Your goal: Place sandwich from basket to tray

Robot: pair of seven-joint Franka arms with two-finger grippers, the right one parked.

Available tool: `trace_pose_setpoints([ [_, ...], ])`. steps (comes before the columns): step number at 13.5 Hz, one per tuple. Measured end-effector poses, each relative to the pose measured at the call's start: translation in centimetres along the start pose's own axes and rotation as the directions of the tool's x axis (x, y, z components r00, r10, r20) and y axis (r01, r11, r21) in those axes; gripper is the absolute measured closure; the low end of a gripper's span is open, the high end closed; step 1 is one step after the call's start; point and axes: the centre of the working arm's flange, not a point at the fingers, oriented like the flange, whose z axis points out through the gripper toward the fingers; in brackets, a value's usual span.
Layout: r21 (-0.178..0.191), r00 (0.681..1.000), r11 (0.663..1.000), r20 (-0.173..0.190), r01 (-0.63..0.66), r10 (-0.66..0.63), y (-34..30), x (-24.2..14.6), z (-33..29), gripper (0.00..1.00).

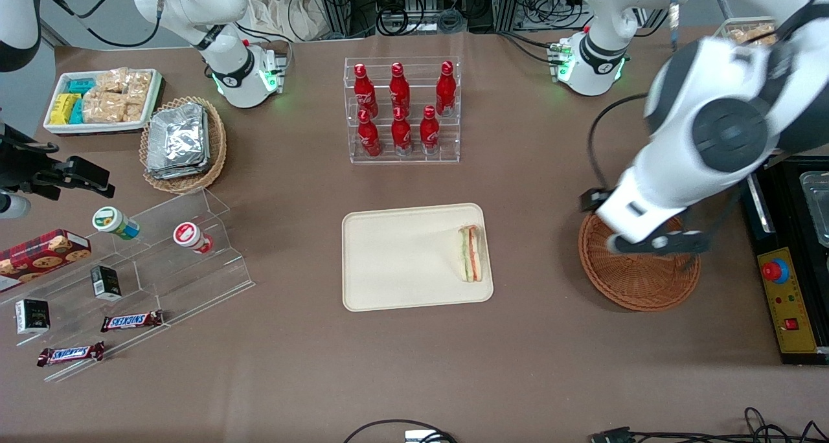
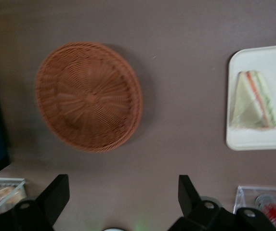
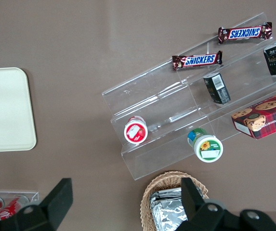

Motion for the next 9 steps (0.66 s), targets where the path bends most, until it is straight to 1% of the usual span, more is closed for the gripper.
trace_pose_setpoints([
  [2, -0.002, 1.000, 1.000, 0.014, 0.019, -0.019, -4.6, -1.2, -1.5, 0.00],
  [4, -0.007, 1.000, 1.000, 0.020, 0.011, -0.011, -7.9, -2.0, -2.3, 0.00],
  [6, -0.008, 1.000, 1.000, 0.025, 0.009, -0.009, -8.9, -2.2, -2.3, 0.00],
  [9, -0.014, 0.999, 1.000, 0.047, -0.002, 0.002, -8.4, -2.2, -1.4, 0.00],
])
